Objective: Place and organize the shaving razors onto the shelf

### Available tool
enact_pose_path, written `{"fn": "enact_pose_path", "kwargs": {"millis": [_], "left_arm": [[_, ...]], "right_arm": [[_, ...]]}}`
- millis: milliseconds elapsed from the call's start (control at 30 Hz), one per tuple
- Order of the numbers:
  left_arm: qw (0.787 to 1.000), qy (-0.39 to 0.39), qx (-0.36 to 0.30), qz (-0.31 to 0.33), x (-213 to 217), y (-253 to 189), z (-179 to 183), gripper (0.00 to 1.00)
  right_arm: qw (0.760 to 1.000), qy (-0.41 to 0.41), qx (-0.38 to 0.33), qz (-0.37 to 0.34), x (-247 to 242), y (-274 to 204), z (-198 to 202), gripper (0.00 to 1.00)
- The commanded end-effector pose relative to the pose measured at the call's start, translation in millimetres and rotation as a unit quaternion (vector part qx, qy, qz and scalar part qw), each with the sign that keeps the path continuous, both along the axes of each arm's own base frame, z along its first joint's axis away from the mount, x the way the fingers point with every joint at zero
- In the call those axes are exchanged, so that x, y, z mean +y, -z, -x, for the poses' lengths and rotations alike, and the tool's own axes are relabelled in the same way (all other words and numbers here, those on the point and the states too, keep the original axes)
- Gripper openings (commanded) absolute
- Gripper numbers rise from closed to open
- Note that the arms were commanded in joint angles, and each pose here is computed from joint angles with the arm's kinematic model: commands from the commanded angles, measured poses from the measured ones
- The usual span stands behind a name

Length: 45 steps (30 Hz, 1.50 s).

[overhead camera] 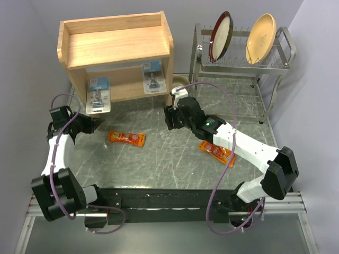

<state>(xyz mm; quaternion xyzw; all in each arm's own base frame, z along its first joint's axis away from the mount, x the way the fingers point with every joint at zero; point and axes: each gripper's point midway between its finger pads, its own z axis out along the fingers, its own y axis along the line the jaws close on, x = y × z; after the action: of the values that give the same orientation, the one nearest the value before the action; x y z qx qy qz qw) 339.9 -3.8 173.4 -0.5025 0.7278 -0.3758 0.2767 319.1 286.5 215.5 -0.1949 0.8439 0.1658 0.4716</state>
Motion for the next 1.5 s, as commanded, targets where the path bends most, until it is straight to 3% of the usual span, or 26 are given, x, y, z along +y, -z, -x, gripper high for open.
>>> {"fn": "enact_pose_path", "kwargs": {"millis": [0,167,633,933,1100,1133,1200,1233,1400,1433,1467], "left_arm": [[0.999,-0.008,-0.05,0.018,4.4,-46.5,-28.2,0.01],[0.998,-0.014,-0.06,0.028,9.4,-60.0,-44.9,0.01],[0.998,-0.007,-0.036,0.049,-3.9,-42.0,-55.6,0.01],[0.996,-0.008,-0.052,0.065,-5.8,-37.7,-57.9,0.01],[0.997,-0.003,-0.066,0.042,-6.4,-45.2,-40.2,0.01],[0.998,-0.007,-0.054,0.04,-4.7,-42.4,-32.9,0.02],[0.998,-0.015,-0.051,0.024,0.1,-44.2,-19.5,0.14],[0.999,-0.025,-0.032,0.023,5.4,-38.8,-9.8,0.24],[0.998,-0.048,-0.033,-0.032,24.2,-41.2,17.6,0.23],[0.997,-0.05,-0.032,-0.039,26.1,-41.0,20.2,0.21],[0.997,-0.052,-0.032,-0.044,26.8,-43.5,24.2,0.21]], "right_arm": [[0.999,0.007,-0.027,-0.017,2.8,-20.0,-10.7,0.68],[1.0,0.007,-0.025,-0.016,5.6,-19.0,-12.5,0.68],[0.999,-0.006,-0.026,-0.021,15.0,-21.8,-17.6,0.68],[0.997,-0.049,-0.055,-0.038,53.5,-48.9,-34.1,0.68],[0.993,-0.054,-0.093,-0.044,101.8,-63.7,-61.5,0.71],[0.991,-0.04,-0.111,-0.06,109.3,-84.7,-71.4,0.71],[0.992,-0.026,-0.107,-0.062,129.3,-73.3,-87.5,0.65],[0.988,-0.023,-0.129,-0.084,138.6,-98.9,-95.4,0.59],[0.984,-0.017,-0.147,-0.103,179.6,-95.7,-123.6,0.44],[0.98,-0.013,-0.161,-0.12,183.9,-110.2,-128.0,0.37],[0.981,-0.012,-0.156,-0.115,191.4,-95.2,-133.6,0.33]]}}
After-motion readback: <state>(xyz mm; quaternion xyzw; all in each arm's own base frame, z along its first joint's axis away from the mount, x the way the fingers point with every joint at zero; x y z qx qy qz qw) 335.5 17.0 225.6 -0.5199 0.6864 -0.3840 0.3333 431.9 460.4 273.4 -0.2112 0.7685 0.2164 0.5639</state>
